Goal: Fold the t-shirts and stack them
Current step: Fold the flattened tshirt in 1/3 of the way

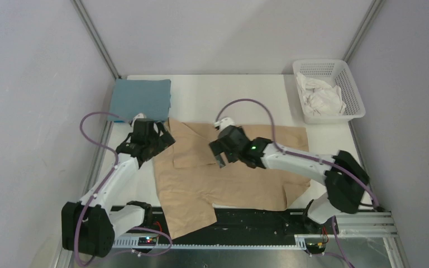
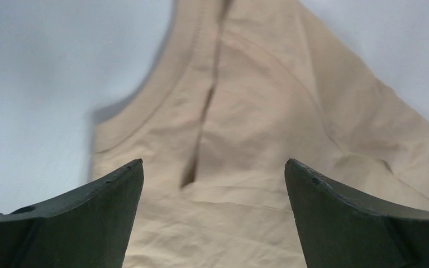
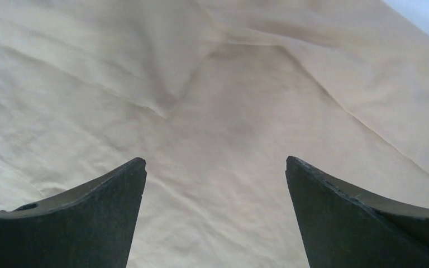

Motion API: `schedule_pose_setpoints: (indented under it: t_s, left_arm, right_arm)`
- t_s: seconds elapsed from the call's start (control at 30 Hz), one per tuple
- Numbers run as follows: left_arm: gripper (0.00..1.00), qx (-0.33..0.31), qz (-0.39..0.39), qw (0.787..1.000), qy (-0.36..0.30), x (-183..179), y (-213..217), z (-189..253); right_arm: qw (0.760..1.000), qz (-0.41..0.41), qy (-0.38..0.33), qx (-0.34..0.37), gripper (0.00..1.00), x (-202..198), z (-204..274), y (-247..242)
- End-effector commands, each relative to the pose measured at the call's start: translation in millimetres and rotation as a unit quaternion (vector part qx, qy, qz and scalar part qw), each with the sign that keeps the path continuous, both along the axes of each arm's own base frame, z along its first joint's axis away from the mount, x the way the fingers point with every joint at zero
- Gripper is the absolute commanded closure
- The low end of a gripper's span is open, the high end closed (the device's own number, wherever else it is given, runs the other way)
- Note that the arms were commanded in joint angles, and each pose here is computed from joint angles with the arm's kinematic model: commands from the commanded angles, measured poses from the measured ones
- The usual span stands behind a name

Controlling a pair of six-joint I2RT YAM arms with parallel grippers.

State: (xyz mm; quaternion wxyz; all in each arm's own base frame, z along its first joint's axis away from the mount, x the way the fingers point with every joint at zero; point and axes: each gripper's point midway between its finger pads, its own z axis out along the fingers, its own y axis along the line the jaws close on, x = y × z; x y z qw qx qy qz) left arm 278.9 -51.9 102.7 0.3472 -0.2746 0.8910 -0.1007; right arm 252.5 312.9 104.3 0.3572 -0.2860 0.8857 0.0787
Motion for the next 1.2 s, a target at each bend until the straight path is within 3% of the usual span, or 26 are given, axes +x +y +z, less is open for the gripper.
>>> schedule_pose_setpoints:
  t_s: [0.0, 0.13, 0.5, 0.77, 0.83, 0.93, 1.17]
  left_arm:
    - [0.00, -0.020, -0.074, 0.997, -0.028, 30.3, -42.4, 24.1]
    - [0.00, -0.014, -0.108, 0.994, -0.009, 59.7, -69.9, 19.1]
    - [0.00, -0.001, -0.125, 0.988, 0.089, 131.1, -92.7, -59.0]
    - [0.00, -0.020, -0.087, 0.988, 0.124, 145.7, -55.2, -86.6]
    - [0.00, -0.021, -0.082, 0.989, 0.122, 152.1, -48.9, -86.4]
    - [0.00, -0.026, -0.079, 0.988, 0.129, 160.1, -45.8, -92.0]
    - [0.00, -0.058, -0.096, 0.987, 0.118, 191.1, -61.7, -90.2]
  right_arm:
    - [0.983, -0.129, 0.006, 0.130, 0.01, 33.6, 31.2, -45.0]
    - [0.958, -0.216, 0.044, 0.185, 0.01, 59.3, 20.5, -102.6]
    - [0.897, -0.396, 0.086, 0.174, 0.01, 118.2, -43.3, -228.3]
    - [0.852, -0.480, 0.131, 0.160, 0.01, 119.7, -80.8, -274.6]
    - [0.841, -0.495, 0.140, 0.167, 0.07, 121.3, -84.6, -281.1]
    - [0.829, -0.518, 0.140, 0.158, 0.05, 124.5, -85.1, -292.3]
    - [0.838, -0.498, 0.148, 0.168, 0.05, 137.4, -82.9, -286.2]
